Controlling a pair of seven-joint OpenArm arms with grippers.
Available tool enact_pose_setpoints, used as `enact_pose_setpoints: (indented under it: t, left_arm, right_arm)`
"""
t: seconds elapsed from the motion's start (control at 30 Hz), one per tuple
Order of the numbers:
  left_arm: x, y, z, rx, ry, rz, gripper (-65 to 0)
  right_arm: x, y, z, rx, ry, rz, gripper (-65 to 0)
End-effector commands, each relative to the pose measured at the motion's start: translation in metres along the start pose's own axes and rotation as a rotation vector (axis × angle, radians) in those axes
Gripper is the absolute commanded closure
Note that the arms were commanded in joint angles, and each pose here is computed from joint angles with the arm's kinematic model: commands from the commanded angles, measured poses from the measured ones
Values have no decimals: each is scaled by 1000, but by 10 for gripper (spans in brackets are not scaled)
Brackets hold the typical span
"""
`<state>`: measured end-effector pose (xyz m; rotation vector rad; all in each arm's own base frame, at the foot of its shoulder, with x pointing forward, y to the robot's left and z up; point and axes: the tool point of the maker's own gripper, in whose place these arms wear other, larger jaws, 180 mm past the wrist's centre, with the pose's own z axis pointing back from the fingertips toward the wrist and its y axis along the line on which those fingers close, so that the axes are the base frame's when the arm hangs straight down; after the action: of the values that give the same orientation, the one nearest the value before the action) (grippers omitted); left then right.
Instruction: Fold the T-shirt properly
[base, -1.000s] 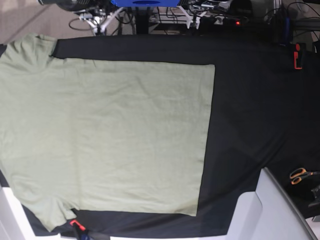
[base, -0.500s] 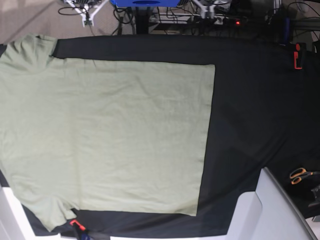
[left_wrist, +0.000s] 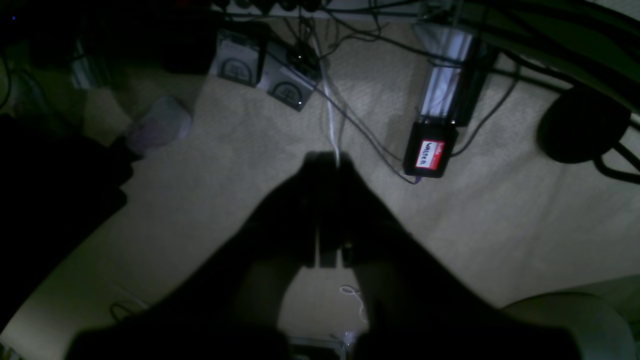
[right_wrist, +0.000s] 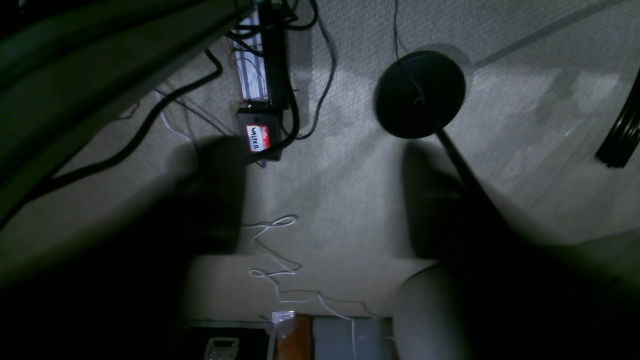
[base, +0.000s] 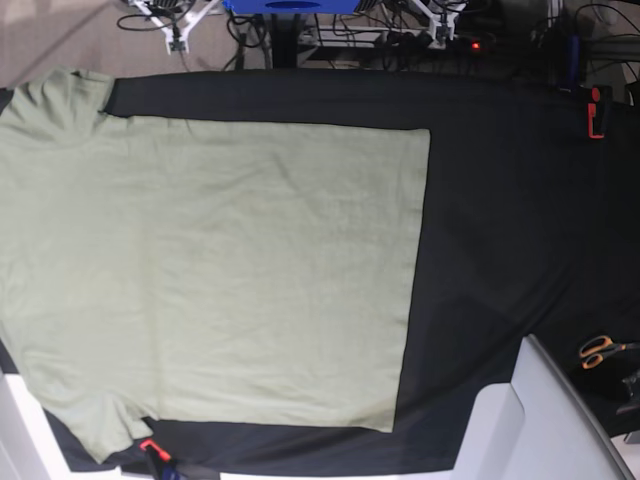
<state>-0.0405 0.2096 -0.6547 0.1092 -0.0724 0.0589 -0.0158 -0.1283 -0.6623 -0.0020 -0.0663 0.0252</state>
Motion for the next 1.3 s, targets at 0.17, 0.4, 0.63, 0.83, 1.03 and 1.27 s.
enact_pose_setpoints:
  t: [0.17, 0.4, 0.63, 0.83, 1.03, 1.27]
  left_arm:
    - [2, 4, 1, 9, -17, -5, 0]
    - [-2, 0, 1, -8, -11, -76, -41]
    - [-4, -3, 2, -12, -7, -73, 0]
    - [-8, -2, 4, -14, -20, -79, 0]
    - [-14, 15, 20, -5, -89, -112, 0]
    - [-15, 31, 56, -10, -199, -160, 0]
  right_arm:
    - [-2, -2, 0, -4, 1, -5, -89]
    - [-2, -2, 0, -4, 1, -2, -18]
    - [-2, -1, 0, -3, 1, 0, -6]
    - [-2, -12, 1, -22, -3, -1, -5]
    - [-19, -46, 13, -81, -20, -12, -3]
    - [-26, -99, 59, -198, -23, -151, -2]
